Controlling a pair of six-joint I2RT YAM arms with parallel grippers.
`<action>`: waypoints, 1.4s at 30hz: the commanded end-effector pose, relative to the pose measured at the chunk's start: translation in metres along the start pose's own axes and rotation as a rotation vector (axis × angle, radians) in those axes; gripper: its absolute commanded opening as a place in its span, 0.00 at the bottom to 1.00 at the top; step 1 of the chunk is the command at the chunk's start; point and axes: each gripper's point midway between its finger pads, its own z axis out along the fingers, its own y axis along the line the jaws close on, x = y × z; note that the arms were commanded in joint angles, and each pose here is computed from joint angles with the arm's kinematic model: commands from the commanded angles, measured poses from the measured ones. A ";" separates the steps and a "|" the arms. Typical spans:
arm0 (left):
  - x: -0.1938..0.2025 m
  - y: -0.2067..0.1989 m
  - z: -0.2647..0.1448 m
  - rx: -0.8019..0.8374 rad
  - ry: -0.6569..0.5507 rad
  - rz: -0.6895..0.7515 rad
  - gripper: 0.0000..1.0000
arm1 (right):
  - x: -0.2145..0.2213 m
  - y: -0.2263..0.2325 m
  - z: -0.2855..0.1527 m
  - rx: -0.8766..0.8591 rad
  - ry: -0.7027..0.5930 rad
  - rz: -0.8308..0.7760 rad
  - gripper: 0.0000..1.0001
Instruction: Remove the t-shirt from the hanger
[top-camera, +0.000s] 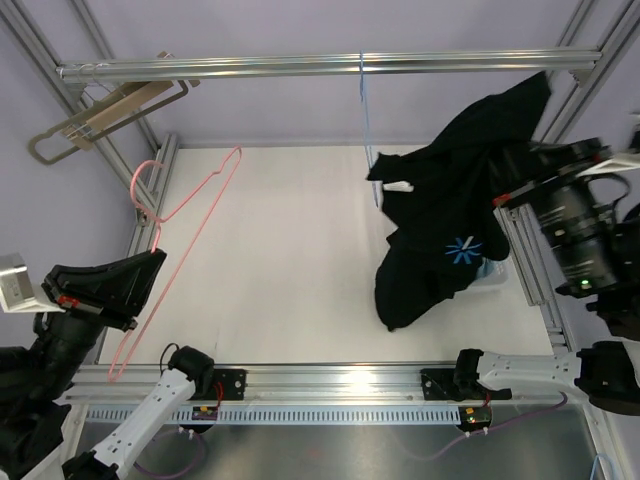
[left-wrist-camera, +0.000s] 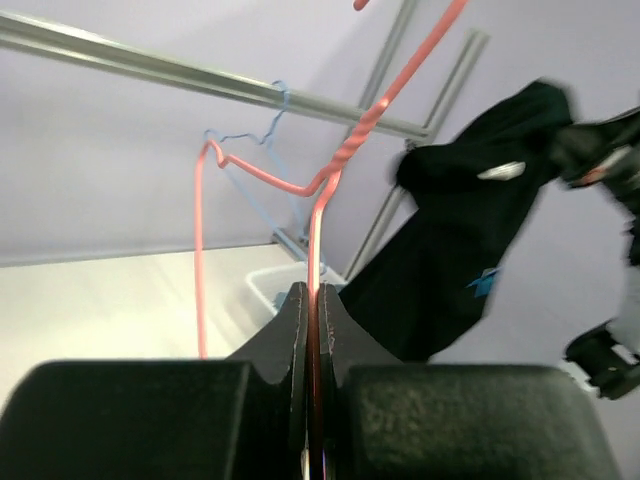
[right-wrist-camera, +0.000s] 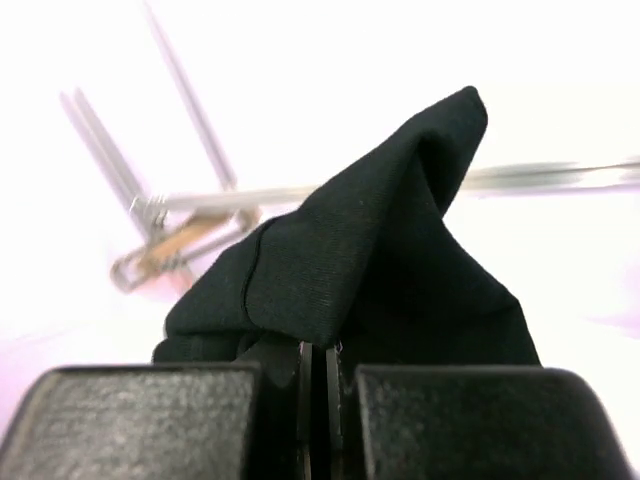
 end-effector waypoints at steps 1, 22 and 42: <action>0.009 0.024 0.007 -0.091 0.009 0.058 0.00 | -0.054 -0.025 -0.002 0.112 -0.083 -0.104 0.00; 0.062 0.044 0.029 -0.076 0.100 0.050 0.00 | -0.131 -0.097 0.077 0.546 -0.308 -0.470 0.00; 0.084 0.061 0.052 -0.115 0.152 0.033 0.00 | 0.180 -0.240 0.008 0.777 0.109 -0.115 0.00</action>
